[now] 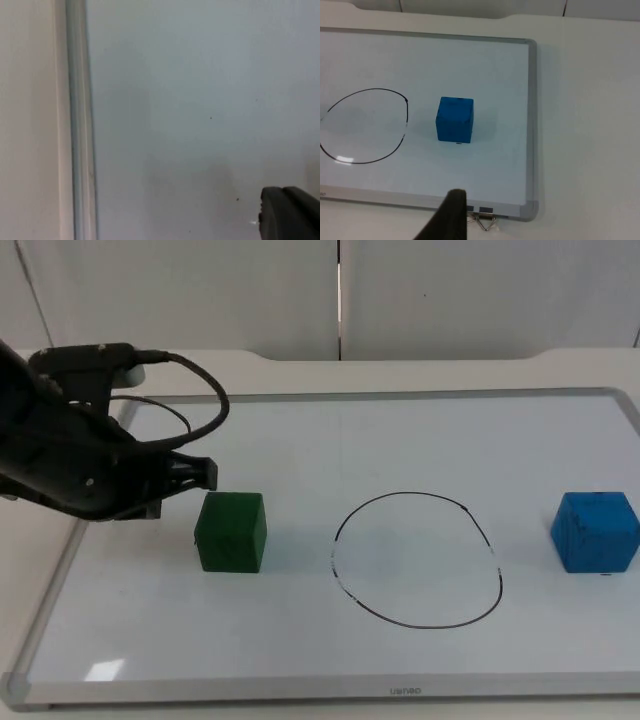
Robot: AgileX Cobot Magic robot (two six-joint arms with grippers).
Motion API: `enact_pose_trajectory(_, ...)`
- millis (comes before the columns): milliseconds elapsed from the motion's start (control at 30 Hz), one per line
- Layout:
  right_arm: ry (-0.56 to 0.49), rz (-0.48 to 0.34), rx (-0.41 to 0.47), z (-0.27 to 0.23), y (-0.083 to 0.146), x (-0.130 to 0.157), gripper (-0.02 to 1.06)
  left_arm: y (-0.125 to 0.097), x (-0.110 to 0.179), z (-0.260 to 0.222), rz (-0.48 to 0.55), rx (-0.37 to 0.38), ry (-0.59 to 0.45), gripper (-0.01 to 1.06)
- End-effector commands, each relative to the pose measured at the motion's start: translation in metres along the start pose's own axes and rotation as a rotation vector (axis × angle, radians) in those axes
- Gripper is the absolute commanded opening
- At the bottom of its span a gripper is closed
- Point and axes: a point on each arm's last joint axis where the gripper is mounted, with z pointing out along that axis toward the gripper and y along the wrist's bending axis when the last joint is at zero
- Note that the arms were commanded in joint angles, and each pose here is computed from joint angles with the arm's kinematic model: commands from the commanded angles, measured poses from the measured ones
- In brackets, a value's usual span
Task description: Push the two cubes into the marked area.
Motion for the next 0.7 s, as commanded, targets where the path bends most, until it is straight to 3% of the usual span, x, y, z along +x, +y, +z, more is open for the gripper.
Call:
enact_pose_trajectory(0, -0.006, 0.006, 0.002, 0.0, 0.0, 0.0, 1.05, -0.001, 0.001, 0.006, -0.02, -0.004, 0.012, 0.0)
enact_pose_trajectory(667, -0.006, 0.006, 0.002, 0.0, 0.0, 0.0, 1.05, -0.014, 0.012, 0.015, 0.006, 0.059, 0.09, 0.0)
